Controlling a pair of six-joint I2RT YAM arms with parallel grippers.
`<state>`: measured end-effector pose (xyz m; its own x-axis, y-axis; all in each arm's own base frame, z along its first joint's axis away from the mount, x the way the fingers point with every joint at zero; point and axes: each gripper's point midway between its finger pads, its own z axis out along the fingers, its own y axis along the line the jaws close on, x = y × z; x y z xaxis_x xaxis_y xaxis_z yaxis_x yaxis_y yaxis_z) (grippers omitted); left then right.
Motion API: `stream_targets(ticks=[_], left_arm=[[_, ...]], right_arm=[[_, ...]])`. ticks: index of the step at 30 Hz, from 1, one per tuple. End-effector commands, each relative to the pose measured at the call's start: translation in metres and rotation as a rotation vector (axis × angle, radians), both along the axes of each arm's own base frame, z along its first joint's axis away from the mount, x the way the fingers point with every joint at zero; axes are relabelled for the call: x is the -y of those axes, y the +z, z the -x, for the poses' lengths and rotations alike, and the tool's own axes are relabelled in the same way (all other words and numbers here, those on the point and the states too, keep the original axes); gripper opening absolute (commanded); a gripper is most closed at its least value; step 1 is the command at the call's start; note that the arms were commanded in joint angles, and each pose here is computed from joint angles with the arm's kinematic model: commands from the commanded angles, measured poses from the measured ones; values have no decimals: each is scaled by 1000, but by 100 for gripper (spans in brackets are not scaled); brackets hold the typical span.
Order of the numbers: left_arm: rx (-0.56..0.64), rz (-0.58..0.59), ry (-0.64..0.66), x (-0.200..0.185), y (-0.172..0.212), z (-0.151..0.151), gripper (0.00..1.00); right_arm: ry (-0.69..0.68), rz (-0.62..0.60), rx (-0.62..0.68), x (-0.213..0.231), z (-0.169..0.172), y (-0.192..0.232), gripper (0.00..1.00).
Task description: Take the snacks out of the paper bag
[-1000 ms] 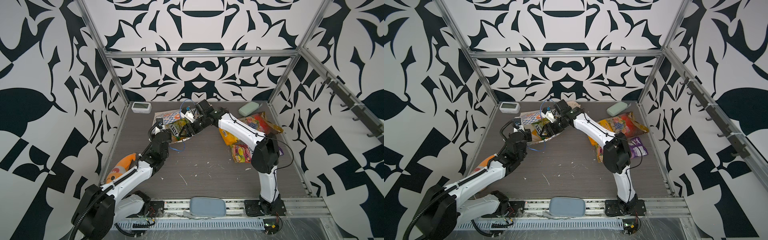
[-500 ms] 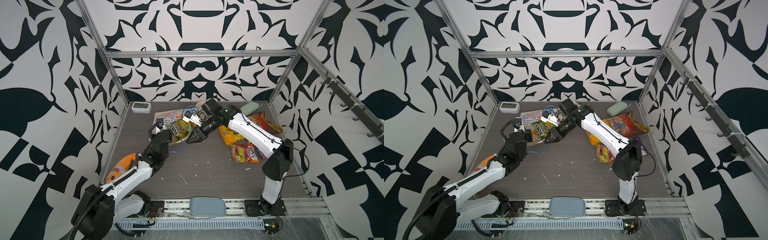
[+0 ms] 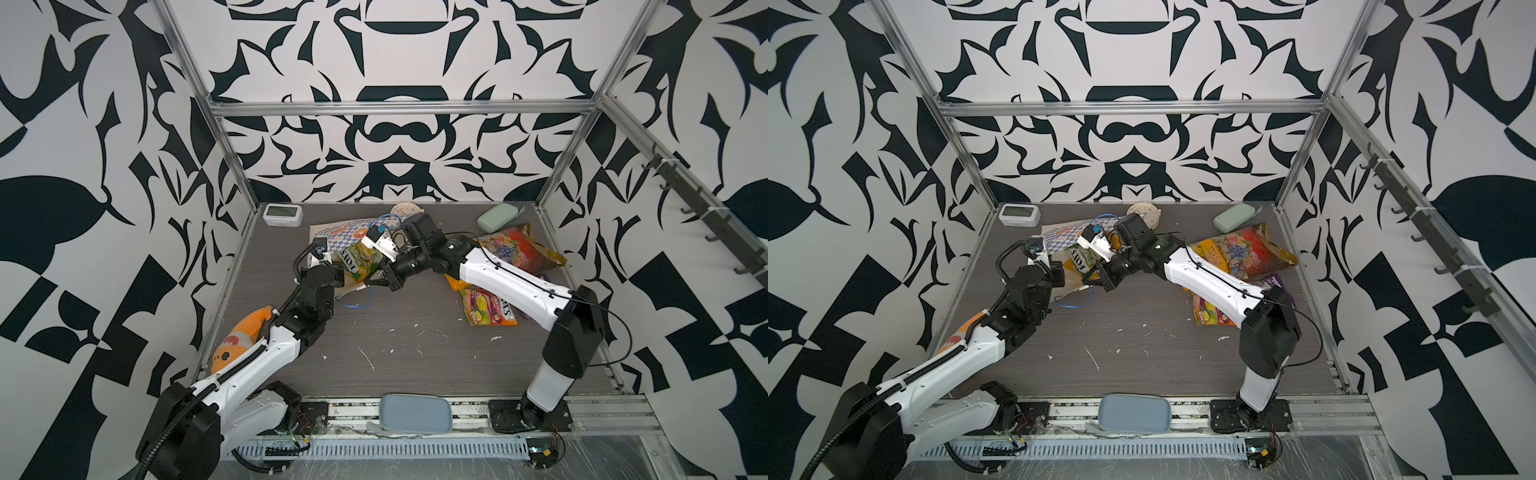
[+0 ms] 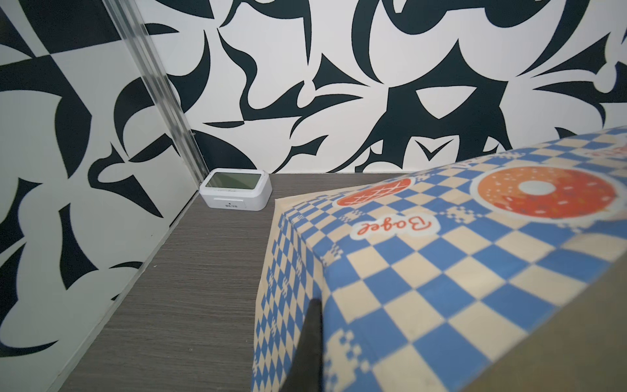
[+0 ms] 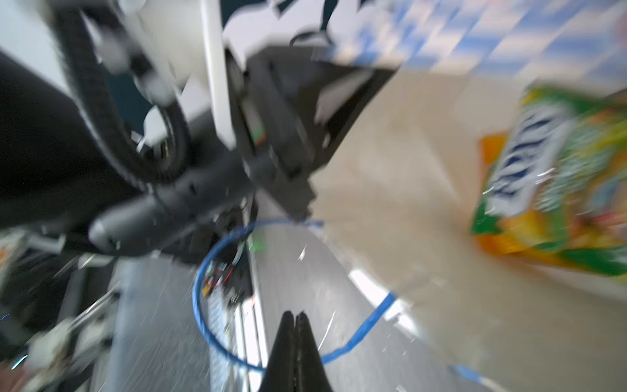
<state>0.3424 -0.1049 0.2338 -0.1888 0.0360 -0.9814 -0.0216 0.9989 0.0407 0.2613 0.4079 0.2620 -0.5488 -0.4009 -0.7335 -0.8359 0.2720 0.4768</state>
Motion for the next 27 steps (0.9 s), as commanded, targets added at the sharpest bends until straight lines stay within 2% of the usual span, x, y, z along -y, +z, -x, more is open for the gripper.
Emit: stream_targets(ticks=[1,3,7,11,15,21,27], left_arm=[[39,58,-23,4,18,1,0],[38,64,-22,4,19,1,0],[36,86,-30,5,20,3,0],[30,93,-39,6,22,4,0],[13,85,-70,10,23,7,0],[-16,66,-131,20,22,8,0],[-41,90,-174,26,10,13,0]], right_arm=[[-226,-33,163,-9,-40,16,0],[-306,37,201,-10,-50,-5,0],[-405,117,275,-18,-43,-50,0],[-513,98,258,-10,-43,-102,0],[-569,128,259,5,-45,-132,0],[-541,143,246,1,-43,-137,0],[-567,72,249,-5,-49,-111,0]])
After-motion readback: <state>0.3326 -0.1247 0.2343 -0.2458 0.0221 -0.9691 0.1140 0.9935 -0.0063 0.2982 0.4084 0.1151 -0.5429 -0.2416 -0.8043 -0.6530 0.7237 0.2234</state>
